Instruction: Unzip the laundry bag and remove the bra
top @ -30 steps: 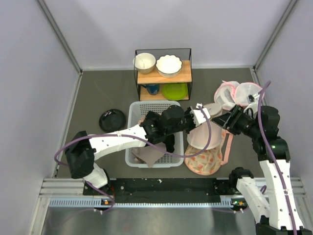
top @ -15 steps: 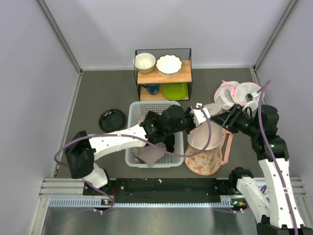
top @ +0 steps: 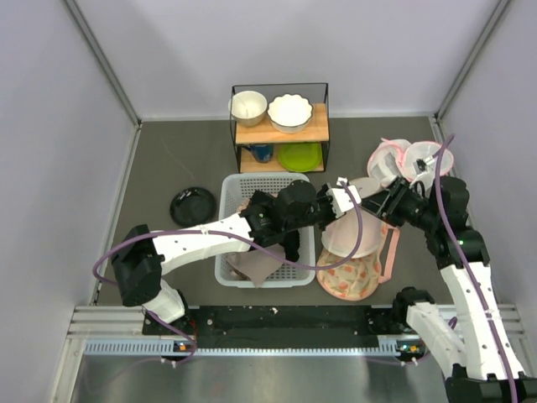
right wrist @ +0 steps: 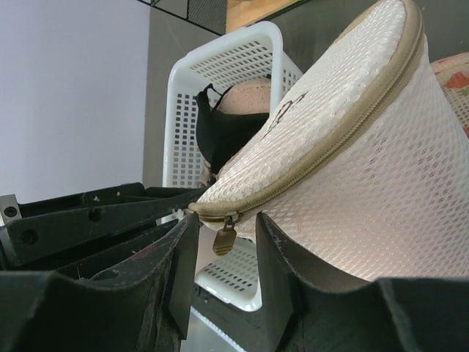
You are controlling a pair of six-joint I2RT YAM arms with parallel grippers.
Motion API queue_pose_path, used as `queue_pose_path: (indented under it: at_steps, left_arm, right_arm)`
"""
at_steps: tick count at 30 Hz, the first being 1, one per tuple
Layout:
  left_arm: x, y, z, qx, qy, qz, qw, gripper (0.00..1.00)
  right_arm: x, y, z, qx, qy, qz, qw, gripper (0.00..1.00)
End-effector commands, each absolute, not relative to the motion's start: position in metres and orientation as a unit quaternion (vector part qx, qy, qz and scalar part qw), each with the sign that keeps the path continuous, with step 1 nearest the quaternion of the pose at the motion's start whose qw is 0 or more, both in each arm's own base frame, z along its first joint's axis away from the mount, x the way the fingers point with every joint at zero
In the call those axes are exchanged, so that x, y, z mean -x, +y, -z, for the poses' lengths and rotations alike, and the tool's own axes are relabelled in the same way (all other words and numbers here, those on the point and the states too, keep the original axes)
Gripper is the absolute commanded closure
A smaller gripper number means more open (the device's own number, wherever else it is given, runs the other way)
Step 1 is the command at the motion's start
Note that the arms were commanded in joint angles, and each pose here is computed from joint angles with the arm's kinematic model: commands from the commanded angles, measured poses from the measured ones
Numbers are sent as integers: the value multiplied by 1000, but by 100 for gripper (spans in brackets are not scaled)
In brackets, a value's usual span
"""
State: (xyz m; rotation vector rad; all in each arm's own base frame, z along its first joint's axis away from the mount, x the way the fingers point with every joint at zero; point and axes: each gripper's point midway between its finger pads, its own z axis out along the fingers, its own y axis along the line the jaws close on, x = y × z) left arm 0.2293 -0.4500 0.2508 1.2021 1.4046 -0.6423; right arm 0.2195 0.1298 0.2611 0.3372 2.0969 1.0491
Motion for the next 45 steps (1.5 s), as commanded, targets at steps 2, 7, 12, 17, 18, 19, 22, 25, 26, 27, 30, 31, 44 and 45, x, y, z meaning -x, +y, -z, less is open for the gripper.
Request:
queue_pose_path:
  at_steps: [2,7,12,17,18,19,22,25,26,27,30,31,44,45]
  left_arm:
    - [-227,-454,-307,-489,555,294,606,100]
    - [-228,-453,-307,-491,554,289,607,100]
    - [-228,-452,-308,-491,553,287,609,100]
    - [-227,-453,-310,-492,551,289,609,100]
    - [-227,-452,-310,-492,551,288,609,100]
    - [-227,-453,-311,-493,550,289,609,100]
    - [-226,-453,-310,-493,550,292,608,100]
    - [-224,-454,-309,-495,549,294,606,100]
    - [-224,-454,-310,-495,549,294,606,100]
    - [-223,-454,-309,-497,548,294,605,100]
    - [-222,-453,-308,-500,547,294,603,100]
    - [-222,-453,-308,-503,545,293,604,100]
    - [-215,-439,-293,-585,455,255,620,100]
    - [-216,-436,-296,-586,450,256,624,100]
  right_arm:
    - [-224,125,-276,-111,822,-369,420,67]
    - [-218,117,-274,-97,837,-332,424,69]
    - [-213,112,-274,-84,847,-312,422,75]
    - [-212,115,-273,-74,849,-319,416,83]
    - [-213,116,-273,-71,849,-320,415,82]
    - [-213,116,-273,-71,849,-321,413,81]
    - [-212,117,-273,-66,849,-321,414,80]
    - [-212,116,-273,-66,850,-318,415,82]
    - [-212,115,-273,-67,849,-317,417,85]
    - [-212,114,-273,-70,849,-315,419,96]
    - [-213,107,-271,-78,850,-295,429,100]
    - [-214,103,-270,-81,851,-286,433,100]
    - [-227,49,-260,-113,865,-149,466,100]
    - [-230,44,-256,-117,866,-142,464,100]
